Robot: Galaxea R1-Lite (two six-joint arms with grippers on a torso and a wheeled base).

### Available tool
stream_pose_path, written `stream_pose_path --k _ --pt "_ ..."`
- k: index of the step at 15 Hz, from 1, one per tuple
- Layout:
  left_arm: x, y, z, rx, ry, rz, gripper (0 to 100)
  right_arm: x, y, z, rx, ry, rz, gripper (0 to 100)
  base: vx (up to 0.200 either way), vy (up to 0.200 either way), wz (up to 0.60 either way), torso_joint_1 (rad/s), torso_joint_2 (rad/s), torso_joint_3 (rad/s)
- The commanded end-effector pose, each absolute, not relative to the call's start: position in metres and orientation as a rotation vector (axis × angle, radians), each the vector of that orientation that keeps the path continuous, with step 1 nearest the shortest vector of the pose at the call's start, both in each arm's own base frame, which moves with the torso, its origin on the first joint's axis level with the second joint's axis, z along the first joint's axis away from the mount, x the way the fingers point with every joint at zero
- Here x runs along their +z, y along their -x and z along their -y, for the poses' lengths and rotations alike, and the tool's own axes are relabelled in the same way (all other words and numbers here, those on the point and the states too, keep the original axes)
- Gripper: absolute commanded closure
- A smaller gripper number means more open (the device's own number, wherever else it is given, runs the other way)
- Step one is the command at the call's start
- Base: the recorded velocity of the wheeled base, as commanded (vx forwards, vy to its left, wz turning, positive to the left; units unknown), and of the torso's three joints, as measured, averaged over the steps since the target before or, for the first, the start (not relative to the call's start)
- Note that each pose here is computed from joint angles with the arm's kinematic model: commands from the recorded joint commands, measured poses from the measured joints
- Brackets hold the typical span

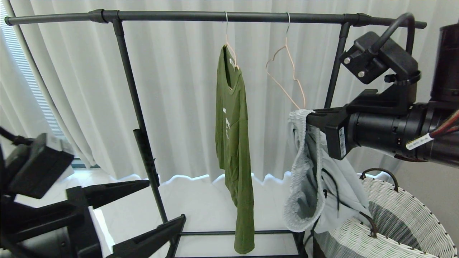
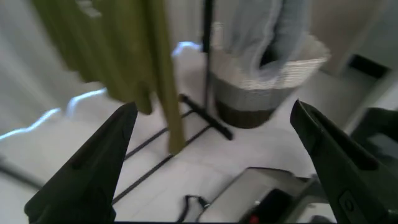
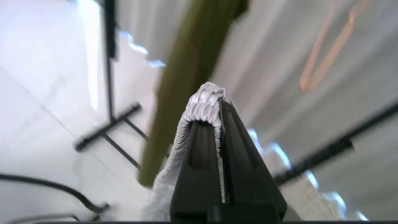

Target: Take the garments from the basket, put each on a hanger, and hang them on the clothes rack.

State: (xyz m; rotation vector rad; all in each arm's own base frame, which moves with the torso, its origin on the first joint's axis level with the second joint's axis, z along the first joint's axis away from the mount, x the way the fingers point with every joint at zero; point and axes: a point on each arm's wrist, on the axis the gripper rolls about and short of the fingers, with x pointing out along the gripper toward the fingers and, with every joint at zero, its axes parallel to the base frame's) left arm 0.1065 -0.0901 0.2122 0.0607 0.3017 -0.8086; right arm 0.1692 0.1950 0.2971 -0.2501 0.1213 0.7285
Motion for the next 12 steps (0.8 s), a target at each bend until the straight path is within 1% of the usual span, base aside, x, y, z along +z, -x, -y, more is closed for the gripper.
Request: stream_pose_path --k 1,2,5,8,10,12 --pt "0.206 -0.132 0.151 -0.948 -0.02 -0.362 0 0.305 -0.166 -0.2 0.75 0.235 -0.095 100 0.0 0.0 0.0 0.0 0.0 0.0" --pt "0.201 -0.143 0.17 -0.96 0.006 -0.384 0 0.307 -0.165 -0.2 0.751 0.229 -0.09 100 0.0 0.0 0.0 0.0 0.0 0.0" --pt "0.179 -0.167 0.208 -0.954 0.045 -0.5 0 0.312 -0.164 -0.199 0.755 0.217 -0.073 100 0.0 0.0 0.0 0.0 0.0 0.0" --pt "0.166 -0.195 0.243 -0.933 0.087 -0.561 0 0.322 -0.159 -0.199 0.769 0.174 -0.051 100 0.0 0.0 0.0 0.0 0.0 0.0" --pt "0.146 -0.217 0.26 -0.89 0.124 -0.618 0 0.327 -0.154 -0.194 0.769 0.158 -0.037 100 0.0 0.0 0.0 0.0 0.0 0.0" --pt "0.122 -0.231 0.263 -0.841 0.118 -0.66 0 0.33 -0.151 -0.19 0.767 0.151 -0.025 100 0.0 0.0 0.0 0.0 0.0 0.0"
